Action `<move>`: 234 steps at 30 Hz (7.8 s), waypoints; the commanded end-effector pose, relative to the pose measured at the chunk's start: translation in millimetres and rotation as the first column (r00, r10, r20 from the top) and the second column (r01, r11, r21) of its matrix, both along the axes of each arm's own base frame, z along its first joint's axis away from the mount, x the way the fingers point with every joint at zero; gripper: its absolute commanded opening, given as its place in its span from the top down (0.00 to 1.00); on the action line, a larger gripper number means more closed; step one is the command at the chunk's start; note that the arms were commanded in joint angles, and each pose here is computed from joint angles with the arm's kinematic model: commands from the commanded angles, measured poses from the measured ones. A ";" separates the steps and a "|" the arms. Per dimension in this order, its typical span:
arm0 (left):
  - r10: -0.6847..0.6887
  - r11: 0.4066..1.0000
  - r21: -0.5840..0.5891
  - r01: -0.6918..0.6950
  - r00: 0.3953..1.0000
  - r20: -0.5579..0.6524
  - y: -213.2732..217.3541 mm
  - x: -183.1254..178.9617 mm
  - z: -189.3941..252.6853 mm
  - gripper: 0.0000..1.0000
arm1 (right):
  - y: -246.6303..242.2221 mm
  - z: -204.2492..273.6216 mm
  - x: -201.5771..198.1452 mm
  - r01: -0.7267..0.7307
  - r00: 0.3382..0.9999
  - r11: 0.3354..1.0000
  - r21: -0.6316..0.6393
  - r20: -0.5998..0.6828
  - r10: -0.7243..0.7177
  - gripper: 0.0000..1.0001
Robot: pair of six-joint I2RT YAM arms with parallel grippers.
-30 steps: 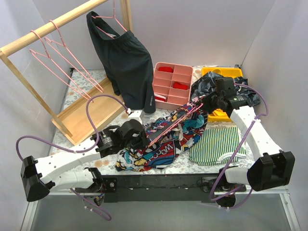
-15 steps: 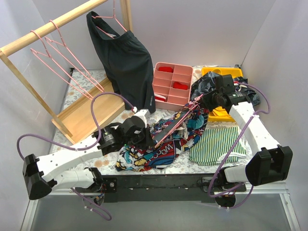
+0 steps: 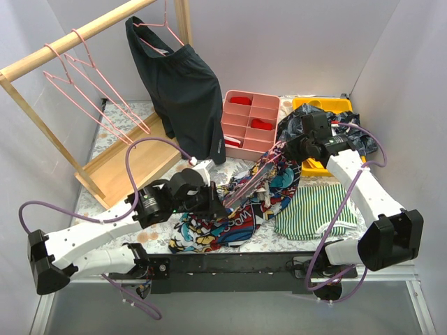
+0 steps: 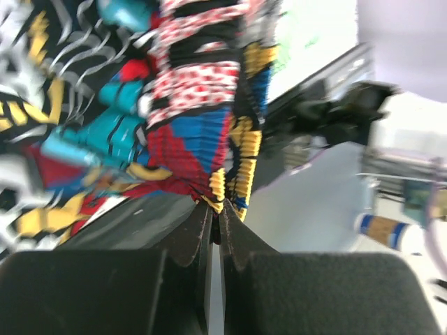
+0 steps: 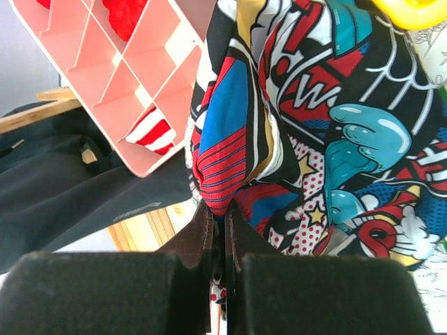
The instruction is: Place the shorts on the hanger
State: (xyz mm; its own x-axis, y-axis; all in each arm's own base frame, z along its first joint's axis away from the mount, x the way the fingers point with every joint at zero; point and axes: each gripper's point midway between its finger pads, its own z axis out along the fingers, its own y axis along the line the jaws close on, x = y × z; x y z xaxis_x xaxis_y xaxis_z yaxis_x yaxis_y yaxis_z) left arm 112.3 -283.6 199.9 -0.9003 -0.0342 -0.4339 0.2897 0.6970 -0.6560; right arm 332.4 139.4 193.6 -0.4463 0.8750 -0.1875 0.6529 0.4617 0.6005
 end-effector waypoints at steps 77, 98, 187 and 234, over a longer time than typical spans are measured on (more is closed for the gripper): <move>-0.015 0.997 -0.035 0.069 0.616 0.787 -36.6 55.1 32.5 1.00 | 39.6 28.3 -5.9 -0.450 0.863 0.887 -0.098 0.208 0.461 0.56; 0.155 0.972 -0.230 0.056 0.585 0.796 21.3 36.5 186.1 1.00 | -0.6 202.0 13.9 -0.277 0.721 0.849 -0.450 0.486 0.494 0.02; 0.705 0.603 -0.471 -0.644 0.154 0.692 139.6 112.8 277.9 1.00 | 322.3 7.9 -63.7 -0.972 0.116 0.184 -0.145 0.385 0.915 0.06; 0.548 0.298 -0.336 -0.893 -0.128 0.827 137.4 303.3 287.4 1.00 | 224.1 -23.1 -105.5 -0.972 0.064 0.107 -0.210 0.199 0.978 0.07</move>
State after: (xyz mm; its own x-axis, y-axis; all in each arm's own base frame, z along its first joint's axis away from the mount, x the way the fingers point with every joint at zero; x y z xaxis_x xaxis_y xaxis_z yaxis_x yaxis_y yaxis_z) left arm 412.0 -159.2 452.5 0.2549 -0.0927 -0.9625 -0.4260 0.8828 -0.1978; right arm 231.6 383.1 148.7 -0.8591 -0.3467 -0.3764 -0.5114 0.5541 0.6569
